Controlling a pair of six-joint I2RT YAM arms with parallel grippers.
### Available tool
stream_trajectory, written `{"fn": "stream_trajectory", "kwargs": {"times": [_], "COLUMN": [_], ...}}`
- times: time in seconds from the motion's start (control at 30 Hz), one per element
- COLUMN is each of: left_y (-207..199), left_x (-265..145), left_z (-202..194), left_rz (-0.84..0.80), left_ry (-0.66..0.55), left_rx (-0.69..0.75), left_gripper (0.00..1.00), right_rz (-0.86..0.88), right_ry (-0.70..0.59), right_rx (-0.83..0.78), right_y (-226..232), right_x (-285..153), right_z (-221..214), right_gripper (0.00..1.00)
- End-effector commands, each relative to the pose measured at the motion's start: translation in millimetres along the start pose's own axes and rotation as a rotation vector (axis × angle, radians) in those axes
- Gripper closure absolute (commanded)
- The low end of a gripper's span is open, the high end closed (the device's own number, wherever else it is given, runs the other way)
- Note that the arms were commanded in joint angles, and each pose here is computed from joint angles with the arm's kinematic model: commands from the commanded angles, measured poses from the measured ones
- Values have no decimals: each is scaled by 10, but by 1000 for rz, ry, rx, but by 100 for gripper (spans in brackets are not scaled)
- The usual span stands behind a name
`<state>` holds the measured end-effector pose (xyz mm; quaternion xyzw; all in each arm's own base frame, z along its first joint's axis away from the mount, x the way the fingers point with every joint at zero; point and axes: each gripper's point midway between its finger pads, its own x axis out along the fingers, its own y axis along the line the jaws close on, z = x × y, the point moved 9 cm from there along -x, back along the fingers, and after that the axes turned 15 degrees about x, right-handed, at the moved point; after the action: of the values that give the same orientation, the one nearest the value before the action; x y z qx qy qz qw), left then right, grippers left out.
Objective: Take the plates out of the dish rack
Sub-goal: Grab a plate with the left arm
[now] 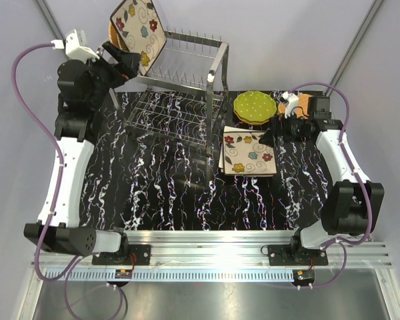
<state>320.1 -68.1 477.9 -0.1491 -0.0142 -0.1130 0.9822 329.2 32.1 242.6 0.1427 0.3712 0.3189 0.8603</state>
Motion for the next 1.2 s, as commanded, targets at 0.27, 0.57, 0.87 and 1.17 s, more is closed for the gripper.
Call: {"fn": "stream_trajectory", "kwargs": {"times": [0.27,0.57,0.87,1.17], "left_y": [105,274,408,585], "left_x": [562,806,1082,1334], "left_z": [365,253,75,-85], "left_rz": [1,49,49,93], "left_ry": [-49,-6,41,46], "left_rx": [-107,-123,-29,88], "left_gripper": [26,35,44,52], "right_rz": [73,74,74,70], "right_ry": [-63,-68,-70,-75], "right_rx": [-57,-55,-54,-55], "right_y": [230,239,234,250], "right_x": [-132,-138,-131,-151], "right_z": [47,50,52,55], "right_gripper": [0,0,0,0]}}
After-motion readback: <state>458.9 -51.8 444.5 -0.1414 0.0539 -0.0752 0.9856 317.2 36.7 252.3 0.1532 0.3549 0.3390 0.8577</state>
